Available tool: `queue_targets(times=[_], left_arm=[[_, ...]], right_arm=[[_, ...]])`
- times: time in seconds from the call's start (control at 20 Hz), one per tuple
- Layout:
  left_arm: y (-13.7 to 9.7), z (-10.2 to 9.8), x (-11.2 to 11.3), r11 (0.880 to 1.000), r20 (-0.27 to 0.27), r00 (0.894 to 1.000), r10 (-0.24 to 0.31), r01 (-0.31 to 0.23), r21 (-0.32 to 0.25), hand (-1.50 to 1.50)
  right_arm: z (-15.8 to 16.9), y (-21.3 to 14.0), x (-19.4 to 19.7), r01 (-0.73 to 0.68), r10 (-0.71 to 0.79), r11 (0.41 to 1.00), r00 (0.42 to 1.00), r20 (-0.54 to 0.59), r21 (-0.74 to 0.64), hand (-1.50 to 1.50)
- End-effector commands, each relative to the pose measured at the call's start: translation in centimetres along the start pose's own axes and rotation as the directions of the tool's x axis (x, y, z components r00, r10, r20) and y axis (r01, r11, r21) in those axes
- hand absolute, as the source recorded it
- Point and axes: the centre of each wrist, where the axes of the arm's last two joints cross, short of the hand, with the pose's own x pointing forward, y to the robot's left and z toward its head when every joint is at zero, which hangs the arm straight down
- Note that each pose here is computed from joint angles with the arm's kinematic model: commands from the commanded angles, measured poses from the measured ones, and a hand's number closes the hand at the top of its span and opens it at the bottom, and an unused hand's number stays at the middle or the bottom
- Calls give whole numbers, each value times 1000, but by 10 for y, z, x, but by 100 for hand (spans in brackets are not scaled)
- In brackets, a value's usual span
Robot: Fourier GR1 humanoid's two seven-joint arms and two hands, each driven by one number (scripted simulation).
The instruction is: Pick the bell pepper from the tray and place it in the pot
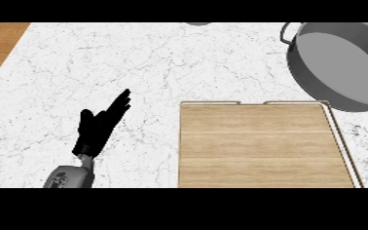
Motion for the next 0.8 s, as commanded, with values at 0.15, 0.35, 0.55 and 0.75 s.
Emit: queue_targets(times=[0.15,0.35,0.55,0.75], left_arm=[[3,-6,4,1000,6,1000,6,-6,-8,0],[-23,3,3,1000,-4,1000,-8,8,-28,0],[9,-6,13,1000,6,1000,-25,25,-17,0],[-5,-5,4,999,14,1000,18,-17,-43,0]], right_arm=[[-49,-1,29,-103,105,989,994,-13,110,150],[-87,42,52,-186,191,971,981,-22,147,150],[-112,69,69,-257,264,947,964,-12,192,150],[-118,82,72,-439,451,873,892,-7,213,150]])
